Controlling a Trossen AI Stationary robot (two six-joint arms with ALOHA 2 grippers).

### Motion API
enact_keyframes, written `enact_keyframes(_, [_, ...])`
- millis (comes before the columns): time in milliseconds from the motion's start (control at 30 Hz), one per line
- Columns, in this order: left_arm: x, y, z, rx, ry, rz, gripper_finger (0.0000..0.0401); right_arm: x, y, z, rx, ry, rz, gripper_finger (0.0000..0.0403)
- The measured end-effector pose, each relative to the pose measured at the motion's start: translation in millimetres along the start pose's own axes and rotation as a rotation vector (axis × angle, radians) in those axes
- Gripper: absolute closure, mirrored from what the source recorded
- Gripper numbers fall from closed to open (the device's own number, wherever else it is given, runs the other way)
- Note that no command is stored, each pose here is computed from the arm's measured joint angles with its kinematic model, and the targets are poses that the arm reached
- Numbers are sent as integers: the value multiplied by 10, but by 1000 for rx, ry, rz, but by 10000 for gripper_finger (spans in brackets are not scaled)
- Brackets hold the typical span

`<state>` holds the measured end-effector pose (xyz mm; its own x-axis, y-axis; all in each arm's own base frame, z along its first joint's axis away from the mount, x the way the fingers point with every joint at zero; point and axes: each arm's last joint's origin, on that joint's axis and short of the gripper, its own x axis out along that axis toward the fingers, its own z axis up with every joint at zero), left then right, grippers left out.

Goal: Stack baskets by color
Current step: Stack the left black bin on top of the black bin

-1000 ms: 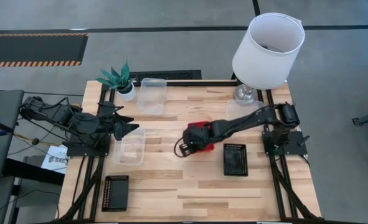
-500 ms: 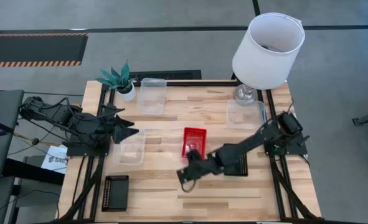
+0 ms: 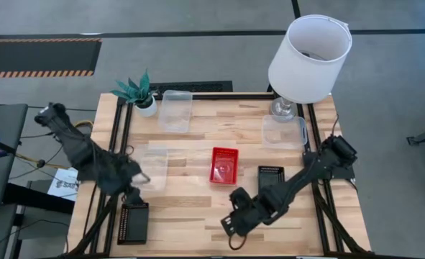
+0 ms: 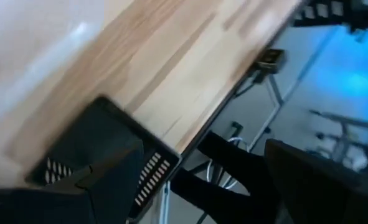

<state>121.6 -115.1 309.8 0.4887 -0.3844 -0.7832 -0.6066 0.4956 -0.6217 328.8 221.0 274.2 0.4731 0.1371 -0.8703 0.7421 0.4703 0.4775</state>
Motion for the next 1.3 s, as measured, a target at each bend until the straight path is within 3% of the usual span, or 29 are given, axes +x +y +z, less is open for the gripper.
enact_keyframes(267, [575,-9,-504,-163,-16,262,79,-34,-9,-214,-4,26,6,281])
enact_keyframes(433, [951,25,-663,-202,-52,394,79,-37,-10,-230,-7,28,6,281])
enact_keyframes(800, [1633,34,-696,-219,-125,450,86,-48,-11,-294,12,46,11,281])
enact_keyframes(1000, [1904,73,-704,-296,-137,468,147,-62,-16,-373,-7,83,13,281])
enact_keyframes(1300, [1952,29,-646,-547,-207,428,286,-105,-80,-574,-163,105,-14,281])
